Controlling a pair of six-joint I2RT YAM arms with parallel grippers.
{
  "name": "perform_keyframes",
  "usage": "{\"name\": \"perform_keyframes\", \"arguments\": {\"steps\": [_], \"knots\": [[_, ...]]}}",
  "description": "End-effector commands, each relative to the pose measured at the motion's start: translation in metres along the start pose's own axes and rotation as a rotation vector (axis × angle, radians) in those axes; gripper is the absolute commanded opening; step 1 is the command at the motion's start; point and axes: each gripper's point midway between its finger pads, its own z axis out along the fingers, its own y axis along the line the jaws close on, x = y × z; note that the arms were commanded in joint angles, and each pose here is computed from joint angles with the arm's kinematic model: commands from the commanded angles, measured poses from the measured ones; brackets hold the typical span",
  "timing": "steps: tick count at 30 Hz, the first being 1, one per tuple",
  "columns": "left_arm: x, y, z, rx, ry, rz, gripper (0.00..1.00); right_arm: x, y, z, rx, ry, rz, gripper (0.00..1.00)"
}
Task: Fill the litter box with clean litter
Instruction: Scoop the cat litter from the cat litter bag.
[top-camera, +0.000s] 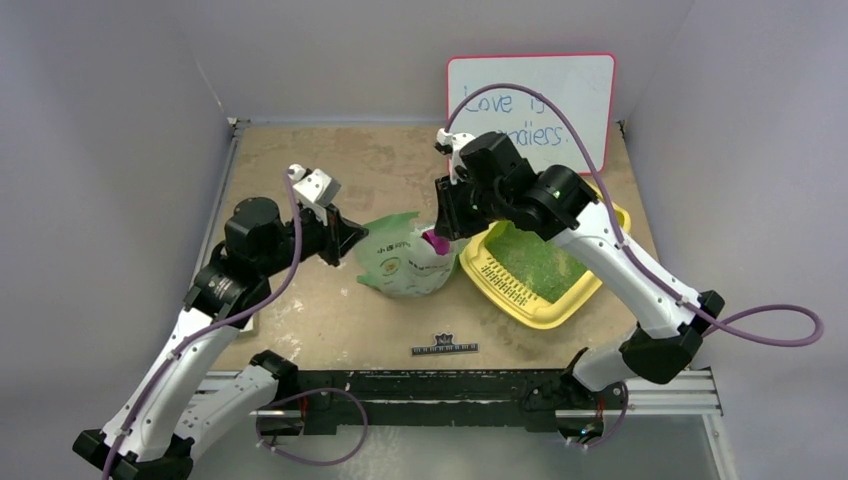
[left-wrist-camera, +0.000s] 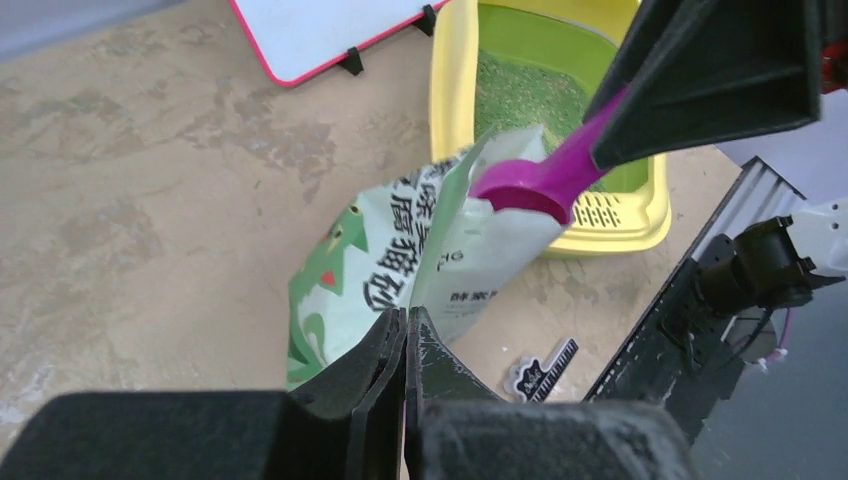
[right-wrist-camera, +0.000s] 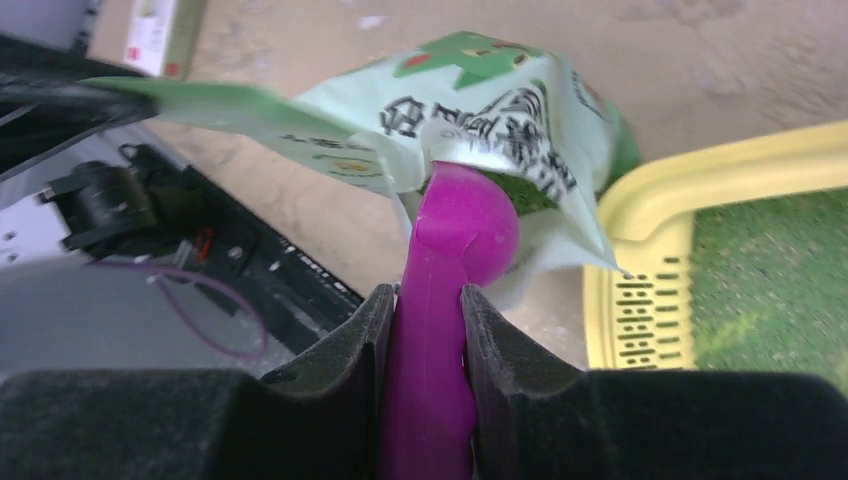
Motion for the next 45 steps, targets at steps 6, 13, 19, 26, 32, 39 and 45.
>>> {"name": "perform_keyframes", "arguments": {"steps": [6, 13, 19, 26, 32, 39, 45], "knots": [[-0.073, -0.014, -0.011, 0.033, -0.229, 0.155, 0.0, 0.011, 0.03, 0.01, -0.167, 0.096, -0.053, 0.0], [-0.049, -0.016, -0.023, 0.03, -0.154, 0.118, 0.29, 0.04, -0.033, 0.046, 0.194, 0.248, -0.06, 0.0], [0.005, -0.032, -0.032, 0.139, 0.079, 0.094, 0.59, 0.01, -0.044, 0.025, 0.269, 0.104, -0.047, 0.0], [0.01, -0.054, -0.043, 0.256, 0.027, 0.102, 0.7, -0.001, -0.072, 0.016, 0.385, 0.063, -0.004, 0.0], [0.025, -0.044, -0.038, 0.232, 0.092, 0.123, 0.75, -0.007, -0.075, 0.02, 0.382, 0.032, 0.02, 0.0], [0.054, -0.018, -0.001, 0.201, 0.193, 0.136, 0.68, -0.026, -0.096, 0.031, 0.36, 0.013, 0.059, 0.0], [0.044, -0.001, 0.027, 0.143, 0.145, 0.111, 0.41, -0.017, -0.088, 0.051, 0.292, 0.085, -0.012, 0.0]]}}
